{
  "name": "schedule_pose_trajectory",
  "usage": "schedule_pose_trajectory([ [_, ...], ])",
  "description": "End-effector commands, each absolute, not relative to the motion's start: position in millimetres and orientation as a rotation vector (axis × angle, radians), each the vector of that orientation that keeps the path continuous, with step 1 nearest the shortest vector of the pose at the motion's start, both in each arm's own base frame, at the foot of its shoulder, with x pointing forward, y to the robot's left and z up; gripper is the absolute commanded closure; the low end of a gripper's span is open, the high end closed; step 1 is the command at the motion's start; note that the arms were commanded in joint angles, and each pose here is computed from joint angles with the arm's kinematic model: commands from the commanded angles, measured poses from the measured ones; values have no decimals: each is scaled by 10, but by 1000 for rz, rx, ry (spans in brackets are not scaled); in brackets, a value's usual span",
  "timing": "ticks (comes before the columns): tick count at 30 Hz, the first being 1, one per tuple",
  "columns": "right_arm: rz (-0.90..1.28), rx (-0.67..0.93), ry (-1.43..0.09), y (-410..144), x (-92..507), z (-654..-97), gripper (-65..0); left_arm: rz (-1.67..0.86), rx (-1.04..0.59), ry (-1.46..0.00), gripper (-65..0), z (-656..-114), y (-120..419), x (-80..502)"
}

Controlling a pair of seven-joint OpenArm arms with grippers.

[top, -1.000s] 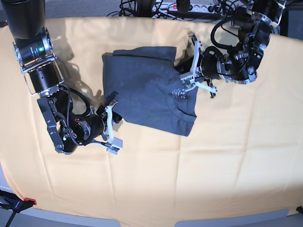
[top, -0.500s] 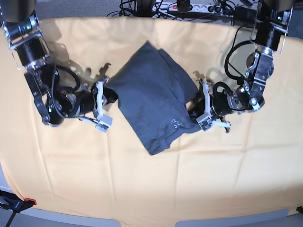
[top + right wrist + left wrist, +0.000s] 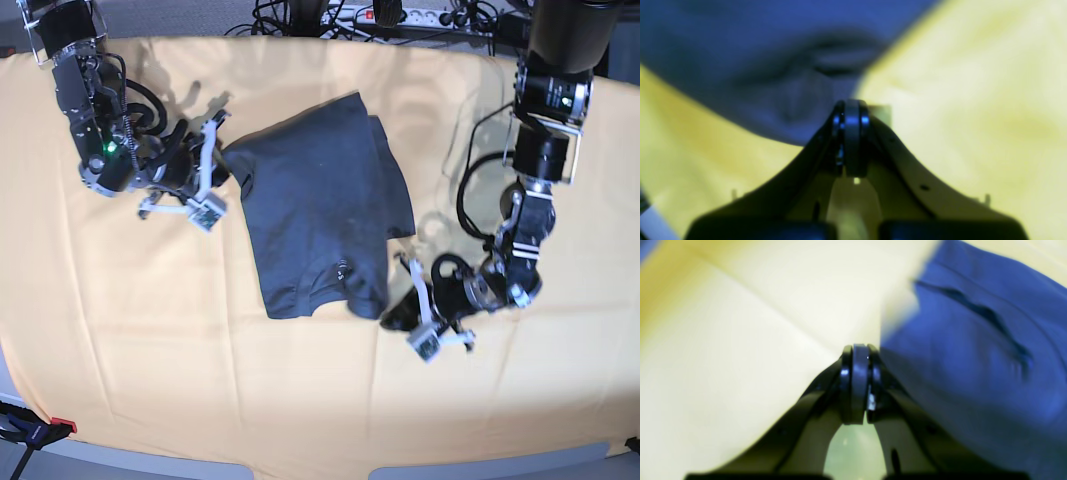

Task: Fold the T-shirt properly
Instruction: 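Press and smooth the folded shirt's sides with both grippers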

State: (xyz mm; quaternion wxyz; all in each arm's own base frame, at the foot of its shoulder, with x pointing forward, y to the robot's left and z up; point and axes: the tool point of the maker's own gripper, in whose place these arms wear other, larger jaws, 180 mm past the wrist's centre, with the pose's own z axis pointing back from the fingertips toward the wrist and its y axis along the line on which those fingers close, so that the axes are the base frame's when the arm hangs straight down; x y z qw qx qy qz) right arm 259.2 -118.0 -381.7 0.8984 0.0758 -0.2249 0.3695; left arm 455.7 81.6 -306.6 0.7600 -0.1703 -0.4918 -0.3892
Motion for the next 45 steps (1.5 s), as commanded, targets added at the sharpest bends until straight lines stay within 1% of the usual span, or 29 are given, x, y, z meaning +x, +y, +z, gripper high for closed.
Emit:
schedule_pose_trajectory([
  [1,714,54,-476,-1447,2704,-3764,0,-851,-374,-1155,0,-2688,791,4731],
  [3,604,-52,-485,-1768,2770,-3742,0,-832,-368,-1122,0,-2577,866,4799],
  [4,556,-80,-496,-1878,2793,-3715,0,-818,-371,-1092,0,-2544,918,4810],
  [6,500,-89,-538,-1988,2825,-3637,0,-786,-413,-1015,0,-2502,974,4757],
  [7,481,-67,-567,-1987,2839,-3588,0,-768,-455,-976,0,-2482,981,4697],
  [8,484,-25,-600,-1942,2851,-3528,0,-752,-512,-940,0,-2446,957,4624],
  [11,554,176,-668,-1661,2827,-3377,0,-720,-676,-828,0,-2383,898,4392],
  [14,664,373,-692,-1327,2688,-3266,0,-711,-744,-758,0,-2367,939,4252],
  [16,748,517,-710,-1090,2537,-3177,0,-691,-756,-761,0,-2347,1006,4240],
  [18,738,628,-720,-927,2469,-3086,0,-654,-762,-786,0,-2327,1094,4255],
  [21,707,739,-757,-727,2452,-2968,0,-593,-777,-816,0,-2334,1219,4253],
  [23,691,766,-777,-617,2467,-2951,0,-551,-796,-833,0,-2349,1290,4233],
  [26,674,749,-783,-504,2491,-3023,0,-498,-819,-839,0,-2424,1373,4174],
  [30,683,773,-776,-310,2454,-3057,0,-457,-827,-811,0,-2604,1430,4063],
  [32,720,691,-742,-345,2447,-3196,0,-446,-830,-788,0,-2703,1433,3998],
  [34,754,555,-691,-488,2455,-3393,0,-436,-831,-765,0,-2801,1436,3933],
  [36,771,452,-654,-629,2454,-3529,0,-428,-834,-750,0,-2863,1441,3886],
  [39,714,349,-599,-816,2431,-3688,0,-422,-836,-737,0,-2917,1442,3846],
  [41,677,308,-574,-897,2409,-3755,0,-421,-839,-739,0,-2912,1439,3846],
  [43,650,261,-572,-975,2448,-3766,0,-421,-839,-740,0,-2907,1439,3849],
  [45,607,174,-594,-1105,2545,-3729,0,-422,-837,-738,0,-2913,1443,3846],
])
